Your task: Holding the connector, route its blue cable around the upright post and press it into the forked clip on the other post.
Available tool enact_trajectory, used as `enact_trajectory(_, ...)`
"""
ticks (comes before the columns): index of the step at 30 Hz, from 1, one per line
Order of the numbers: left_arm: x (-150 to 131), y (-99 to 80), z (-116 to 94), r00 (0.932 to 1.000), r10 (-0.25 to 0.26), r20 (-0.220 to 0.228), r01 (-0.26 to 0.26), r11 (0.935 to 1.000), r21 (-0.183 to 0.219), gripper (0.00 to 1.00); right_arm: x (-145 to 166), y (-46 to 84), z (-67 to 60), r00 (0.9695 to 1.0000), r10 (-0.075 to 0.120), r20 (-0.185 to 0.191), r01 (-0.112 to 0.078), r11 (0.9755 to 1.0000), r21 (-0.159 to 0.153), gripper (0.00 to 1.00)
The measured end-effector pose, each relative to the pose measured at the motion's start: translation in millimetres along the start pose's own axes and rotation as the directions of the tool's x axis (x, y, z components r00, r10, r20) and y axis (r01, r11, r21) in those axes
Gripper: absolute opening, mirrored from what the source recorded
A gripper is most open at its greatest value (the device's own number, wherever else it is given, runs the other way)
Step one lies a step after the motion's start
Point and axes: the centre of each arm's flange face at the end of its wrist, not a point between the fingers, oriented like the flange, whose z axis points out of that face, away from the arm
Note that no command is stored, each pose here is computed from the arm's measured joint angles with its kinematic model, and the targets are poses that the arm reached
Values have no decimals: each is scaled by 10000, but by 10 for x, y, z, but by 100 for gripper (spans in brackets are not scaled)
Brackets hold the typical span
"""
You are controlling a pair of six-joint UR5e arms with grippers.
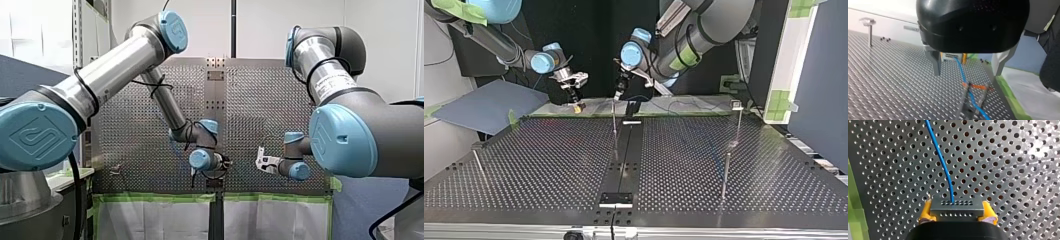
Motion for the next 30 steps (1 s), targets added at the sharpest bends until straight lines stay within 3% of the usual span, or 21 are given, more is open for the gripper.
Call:
enact_trajectory(11,-288,-316,-419,9933,-717,903,673,9964,509,100,-11,-17,-4,10000,32,65,-32,10000,3,0)
enact_trajectory(15,-385,-419,-596,9855,-1160,1236,1100,9925,540,100,-18,-29,-7,9999,59,110,-59,10000,6,0)
enact_trajectory(21,-515,-363,-765,9728,-1734,1538,1702,9848,340,100,-22,-43,-5,9999,76,125,-76,10000,24,0)
enact_trajectory(30,-676,-318,-1039,9525,-2571,1634,2469,9657,804,100,-22,-55,0,9998,169,110,-169,9998,42,0)
